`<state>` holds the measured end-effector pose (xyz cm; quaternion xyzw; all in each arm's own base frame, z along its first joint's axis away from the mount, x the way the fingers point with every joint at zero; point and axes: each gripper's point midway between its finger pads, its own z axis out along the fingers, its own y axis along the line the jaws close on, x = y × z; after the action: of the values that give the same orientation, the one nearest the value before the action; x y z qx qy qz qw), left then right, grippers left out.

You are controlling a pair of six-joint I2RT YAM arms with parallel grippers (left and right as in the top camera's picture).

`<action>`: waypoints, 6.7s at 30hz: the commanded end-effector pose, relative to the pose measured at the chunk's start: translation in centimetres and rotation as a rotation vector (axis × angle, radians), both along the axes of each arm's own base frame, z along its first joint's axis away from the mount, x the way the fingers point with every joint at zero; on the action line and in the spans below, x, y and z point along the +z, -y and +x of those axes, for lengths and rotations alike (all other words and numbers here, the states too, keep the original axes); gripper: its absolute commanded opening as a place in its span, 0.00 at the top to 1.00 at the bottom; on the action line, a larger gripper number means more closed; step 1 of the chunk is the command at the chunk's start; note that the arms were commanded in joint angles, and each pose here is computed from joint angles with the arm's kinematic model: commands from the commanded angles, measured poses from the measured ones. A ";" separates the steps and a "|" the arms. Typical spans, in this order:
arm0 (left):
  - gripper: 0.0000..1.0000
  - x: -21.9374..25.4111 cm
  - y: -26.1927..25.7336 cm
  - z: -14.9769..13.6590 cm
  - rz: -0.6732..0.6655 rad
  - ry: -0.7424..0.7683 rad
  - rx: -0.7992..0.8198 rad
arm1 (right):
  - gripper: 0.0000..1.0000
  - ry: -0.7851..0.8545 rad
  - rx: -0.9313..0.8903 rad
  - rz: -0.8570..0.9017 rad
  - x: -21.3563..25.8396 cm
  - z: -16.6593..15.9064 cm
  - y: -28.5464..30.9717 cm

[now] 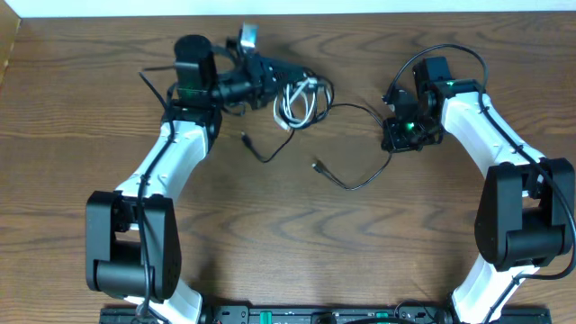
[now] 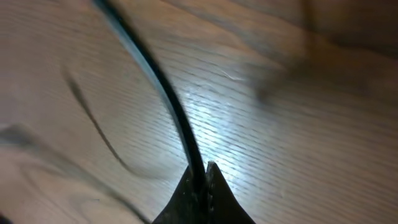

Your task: Untangle cables

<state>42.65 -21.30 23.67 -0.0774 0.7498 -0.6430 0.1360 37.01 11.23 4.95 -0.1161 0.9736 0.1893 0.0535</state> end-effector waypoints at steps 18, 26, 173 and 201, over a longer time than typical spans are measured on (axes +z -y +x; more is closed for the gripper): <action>0.93 -18.1 -0.3 -1.8 0.384 -0.500 0.144 | 0.99 -0.069 -0.022 -0.109 -0.7 -1.5 2.6; 0.88 -17.4 -1.5 -1.2 0.429 -0.329 0.096 | 0.99 -0.057 -0.023 -0.107 -0.7 -1.3 2.5; 0.91 -3.2 4.5 -4.4 0.751 0.473 0.010 | 0.47 0.114 0.412 -0.092 -3.7 3.2 -5.1; 0.85 -8.5 4.5 -4.4 0.704 0.111 0.083 | 0.99 0.287 0.273 0.147 6.1 4.5 -7.1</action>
<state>38.39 -25.91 15.85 -0.0134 0.9104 -0.3421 0.2321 40.93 17.55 4.05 -0.2826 0.9318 0.2024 0.1042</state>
